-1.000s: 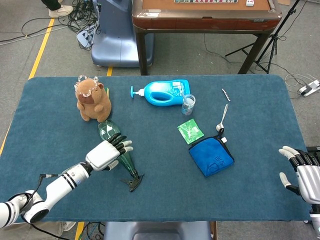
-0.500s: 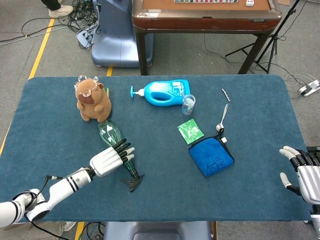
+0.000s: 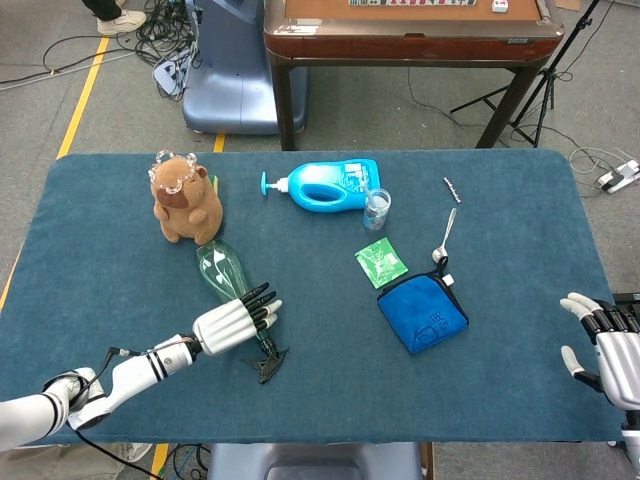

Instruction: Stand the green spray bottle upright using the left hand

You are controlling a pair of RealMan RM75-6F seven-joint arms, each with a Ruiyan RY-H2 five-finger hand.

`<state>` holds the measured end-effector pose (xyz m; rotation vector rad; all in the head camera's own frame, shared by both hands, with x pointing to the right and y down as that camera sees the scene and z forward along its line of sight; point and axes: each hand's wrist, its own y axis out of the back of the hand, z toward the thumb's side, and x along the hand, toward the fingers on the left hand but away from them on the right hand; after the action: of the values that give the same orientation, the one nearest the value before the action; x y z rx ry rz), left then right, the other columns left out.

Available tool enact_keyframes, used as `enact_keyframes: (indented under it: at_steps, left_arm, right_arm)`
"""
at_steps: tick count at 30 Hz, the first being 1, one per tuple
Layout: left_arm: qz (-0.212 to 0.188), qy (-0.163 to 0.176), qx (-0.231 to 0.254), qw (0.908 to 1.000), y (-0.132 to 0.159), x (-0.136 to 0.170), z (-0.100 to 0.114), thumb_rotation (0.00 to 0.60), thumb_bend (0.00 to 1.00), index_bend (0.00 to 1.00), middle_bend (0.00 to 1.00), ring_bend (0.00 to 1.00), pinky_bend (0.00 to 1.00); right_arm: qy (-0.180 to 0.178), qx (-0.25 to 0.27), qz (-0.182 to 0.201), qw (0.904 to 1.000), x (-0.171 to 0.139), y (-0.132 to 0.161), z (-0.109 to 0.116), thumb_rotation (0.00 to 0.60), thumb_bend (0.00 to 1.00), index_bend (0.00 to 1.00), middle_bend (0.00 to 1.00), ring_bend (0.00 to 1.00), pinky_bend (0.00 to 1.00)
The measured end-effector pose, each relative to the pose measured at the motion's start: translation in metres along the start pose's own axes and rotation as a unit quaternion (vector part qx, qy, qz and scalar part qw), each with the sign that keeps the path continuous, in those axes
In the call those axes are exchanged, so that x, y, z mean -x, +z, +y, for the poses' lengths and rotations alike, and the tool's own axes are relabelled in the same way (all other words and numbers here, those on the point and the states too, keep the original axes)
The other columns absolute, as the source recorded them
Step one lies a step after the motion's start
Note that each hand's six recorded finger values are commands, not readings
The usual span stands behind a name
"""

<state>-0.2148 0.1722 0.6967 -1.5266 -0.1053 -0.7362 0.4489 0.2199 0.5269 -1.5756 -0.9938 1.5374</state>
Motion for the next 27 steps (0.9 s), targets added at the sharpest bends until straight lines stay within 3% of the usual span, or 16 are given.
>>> enact_keyframes:
  at_steps: [13,19,23,27]
  left_arm:
    - [-0.006,-0.008,-0.043,0.999,-0.008,-0.006,-0.016,0.6,0.29,0.26,0.11,0.0,0.0]
    - [-0.005,-0.005,-0.043,0.9991,-0.009,-0.002,-0.021,0.6,0.29,0.35,0.22,0.02,0.0]
    - [0.001,0.004,-0.033,0.9994,-0.01,-0.002,-0.021,0.6,0.29,0.43,0.38,0.14,0.05]
    - [0.009,0.014,-0.006,0.9998,-0.012,0.0,-0.02,0.6,0.29,0.47,0.42,0.18,0.09]
  right_arm:
    - [0.003,0.001,-0.004,1.0,0.0,-0.002,-0.001,0.6,0.35,0.22,0.2,0.14,0.19]
    - [0.004,0.001,-0.003,1.0,0.0,0.0,-0.001,0.6,0.35,0.22,0.2,0.14,0.19]
    - [0.003,0.001,-0.001,1.0,0.0,0.001,-0.001,0.6,0.35,0.22,0.2,0.14,0.19]
    - [0.002,0.0,-0.002,1.0,-0.001,0.001,0.0,0.6,0.35,0.22,0.2,0.14,0.19]
